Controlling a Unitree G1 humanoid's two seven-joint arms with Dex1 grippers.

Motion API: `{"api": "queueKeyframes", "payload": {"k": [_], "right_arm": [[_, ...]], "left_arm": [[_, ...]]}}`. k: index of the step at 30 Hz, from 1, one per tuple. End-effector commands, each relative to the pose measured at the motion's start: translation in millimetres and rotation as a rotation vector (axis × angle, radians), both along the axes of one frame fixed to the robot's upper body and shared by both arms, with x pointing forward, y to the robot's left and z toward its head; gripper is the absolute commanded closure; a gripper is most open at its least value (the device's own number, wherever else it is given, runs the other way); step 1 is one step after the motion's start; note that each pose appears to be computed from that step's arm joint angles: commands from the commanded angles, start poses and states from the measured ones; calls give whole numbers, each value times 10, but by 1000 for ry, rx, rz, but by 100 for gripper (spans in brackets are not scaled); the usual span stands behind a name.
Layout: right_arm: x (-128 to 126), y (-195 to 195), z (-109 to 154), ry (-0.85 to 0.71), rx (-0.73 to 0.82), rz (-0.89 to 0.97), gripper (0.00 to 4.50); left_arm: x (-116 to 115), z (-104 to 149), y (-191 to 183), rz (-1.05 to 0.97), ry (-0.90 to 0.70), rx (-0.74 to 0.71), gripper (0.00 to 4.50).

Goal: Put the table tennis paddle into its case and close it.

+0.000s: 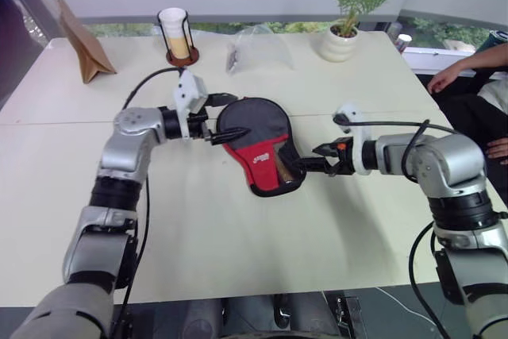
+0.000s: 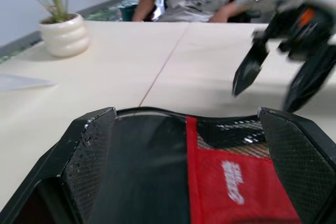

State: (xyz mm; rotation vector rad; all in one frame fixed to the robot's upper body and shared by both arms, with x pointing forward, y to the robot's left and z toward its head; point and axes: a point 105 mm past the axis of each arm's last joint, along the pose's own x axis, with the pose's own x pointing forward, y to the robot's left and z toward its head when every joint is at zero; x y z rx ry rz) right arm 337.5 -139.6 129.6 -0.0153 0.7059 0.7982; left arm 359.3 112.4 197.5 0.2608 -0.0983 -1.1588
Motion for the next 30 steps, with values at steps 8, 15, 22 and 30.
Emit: {"api": "queueKeyframes", "payload": {"k": [8,15,22,30], "right_arm": [[33,224,-160,59,50,79,8],[-2,372,-281,133,94,116,8],[-71,510,-334,186,121,160,285],[-216,529,-424,257,142,158,447]], "left_arm": [[-225,167,405,157,-30,-14,0],[-238,210,538,223,-48,-10,0],[-241,215,560,243,-55,-13,0],[-214,216,555,257,-64,-21,0]]}}
